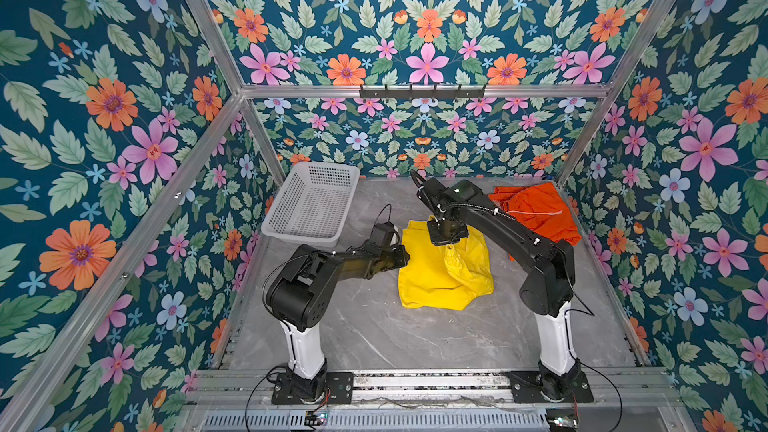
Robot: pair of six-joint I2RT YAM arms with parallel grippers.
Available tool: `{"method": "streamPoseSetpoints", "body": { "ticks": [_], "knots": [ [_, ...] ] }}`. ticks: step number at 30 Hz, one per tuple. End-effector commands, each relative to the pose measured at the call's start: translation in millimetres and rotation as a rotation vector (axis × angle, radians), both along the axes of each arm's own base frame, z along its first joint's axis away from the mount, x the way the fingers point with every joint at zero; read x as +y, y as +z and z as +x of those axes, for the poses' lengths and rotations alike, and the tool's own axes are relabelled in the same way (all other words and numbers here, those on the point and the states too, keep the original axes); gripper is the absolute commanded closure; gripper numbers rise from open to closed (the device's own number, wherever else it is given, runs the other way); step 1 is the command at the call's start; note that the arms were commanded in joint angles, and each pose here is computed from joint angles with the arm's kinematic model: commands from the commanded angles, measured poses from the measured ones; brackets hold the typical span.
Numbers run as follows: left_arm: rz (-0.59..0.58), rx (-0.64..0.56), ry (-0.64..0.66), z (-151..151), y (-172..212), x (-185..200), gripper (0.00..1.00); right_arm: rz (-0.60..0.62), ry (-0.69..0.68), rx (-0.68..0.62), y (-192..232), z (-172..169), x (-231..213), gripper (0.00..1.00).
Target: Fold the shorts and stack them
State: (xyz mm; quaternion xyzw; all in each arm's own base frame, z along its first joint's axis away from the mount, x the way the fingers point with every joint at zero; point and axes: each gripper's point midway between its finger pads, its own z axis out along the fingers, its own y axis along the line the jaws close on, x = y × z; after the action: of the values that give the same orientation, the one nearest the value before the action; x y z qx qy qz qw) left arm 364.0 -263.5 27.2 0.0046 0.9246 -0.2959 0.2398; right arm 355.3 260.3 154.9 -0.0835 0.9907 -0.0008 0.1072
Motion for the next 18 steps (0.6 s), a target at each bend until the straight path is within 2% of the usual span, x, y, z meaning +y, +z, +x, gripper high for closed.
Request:
{"method": "streamPoseSetpoints", "body": {
  "ticks": [1, 7, 8, 11, 13, 18],
  "knots": [
    [0.036, 0.029, 0.013, -5.3, -9.0, 7.0, 0.78, 0.110, -0.015, 0.041, -10.6, -1.2, 24.0, 0.89],
    [0.033, 0.019, 0.025, -4.3, -3.3, 8.8, 0.75, 0.280, -0.012, 0.095, -42.7, 1.7, 61.9, 0.84],
    [0.036, 0.018, 0.030, -4.8, -1.9, 10.4, 0.72, 0.298, -0.013, 0.102, -48.0, 3.1, 66.6, 0.81],
    [0.046, 0.002, 0.061, -3.8, 9.5, 18.3, 0.62, 0.397, 0.014, 0.110, -53.3, 6.1, 87.3, 0.60],
    [0.046, -0.009, 0.098, -3.0, 20.7, 27.8, 0.55, 0.446, 0.037, 0.095, -43.4, 7.2, 94.6, 0.50],
    [0.030, -0.069, 0.194, -4.8, 61.7, 51.9, 0.38, 0.506, 0.077, -0.007, 5.8, 5.4, 80.3, 0.42]
  ]
}}
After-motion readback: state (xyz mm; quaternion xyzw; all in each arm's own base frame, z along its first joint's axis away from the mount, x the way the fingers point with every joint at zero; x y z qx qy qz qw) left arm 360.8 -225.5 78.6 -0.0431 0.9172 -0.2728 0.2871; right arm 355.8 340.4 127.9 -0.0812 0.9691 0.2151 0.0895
